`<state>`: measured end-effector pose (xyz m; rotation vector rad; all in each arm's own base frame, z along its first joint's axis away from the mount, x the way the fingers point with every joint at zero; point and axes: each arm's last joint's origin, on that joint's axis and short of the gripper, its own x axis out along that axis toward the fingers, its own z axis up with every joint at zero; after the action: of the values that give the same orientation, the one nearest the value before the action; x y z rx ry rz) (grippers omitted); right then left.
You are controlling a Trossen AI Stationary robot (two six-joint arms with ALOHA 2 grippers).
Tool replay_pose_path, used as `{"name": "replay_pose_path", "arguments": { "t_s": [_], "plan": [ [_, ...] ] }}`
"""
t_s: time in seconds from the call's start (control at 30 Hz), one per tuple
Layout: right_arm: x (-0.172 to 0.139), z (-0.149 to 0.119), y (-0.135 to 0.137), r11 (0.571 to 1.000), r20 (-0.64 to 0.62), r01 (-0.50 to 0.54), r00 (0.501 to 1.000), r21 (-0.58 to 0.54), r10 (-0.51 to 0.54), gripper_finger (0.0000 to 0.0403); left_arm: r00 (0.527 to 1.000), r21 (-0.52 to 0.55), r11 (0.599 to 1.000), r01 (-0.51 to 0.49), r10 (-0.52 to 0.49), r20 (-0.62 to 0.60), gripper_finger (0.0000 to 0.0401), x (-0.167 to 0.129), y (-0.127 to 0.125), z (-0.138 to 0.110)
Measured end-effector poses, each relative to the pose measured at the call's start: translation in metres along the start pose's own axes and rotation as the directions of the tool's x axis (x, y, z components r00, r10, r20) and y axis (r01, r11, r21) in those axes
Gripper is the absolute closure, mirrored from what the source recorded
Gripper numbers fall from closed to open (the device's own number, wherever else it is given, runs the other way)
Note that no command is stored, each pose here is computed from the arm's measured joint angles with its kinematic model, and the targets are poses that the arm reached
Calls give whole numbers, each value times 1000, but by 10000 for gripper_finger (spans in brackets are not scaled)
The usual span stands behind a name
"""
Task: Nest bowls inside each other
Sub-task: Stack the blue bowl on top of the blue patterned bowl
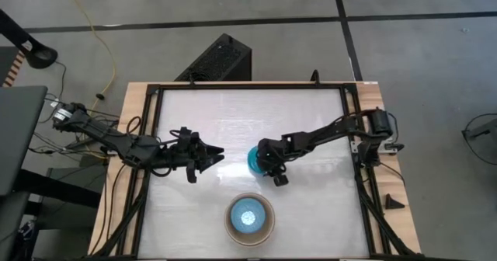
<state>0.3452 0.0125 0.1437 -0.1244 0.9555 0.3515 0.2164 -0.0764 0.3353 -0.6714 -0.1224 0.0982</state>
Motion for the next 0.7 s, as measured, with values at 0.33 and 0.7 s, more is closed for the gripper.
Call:
{"name": "replay_pose_path", "arguments": {
  "t_s": [0.33, 0.7],
  "plan": [
    [-16, 14, -14, 994, 52, -15, 999, 111, 9, 366, 1000, -2, 1000, -4, 4, 3, 250, 0, 0, 0],
    [-94, 33, -19, 980, 264, 2, 963, 201, -56, 377, 1000, 25, 1000, -13, 13, 20, 250, 0, 0, 1]
  ]
}}
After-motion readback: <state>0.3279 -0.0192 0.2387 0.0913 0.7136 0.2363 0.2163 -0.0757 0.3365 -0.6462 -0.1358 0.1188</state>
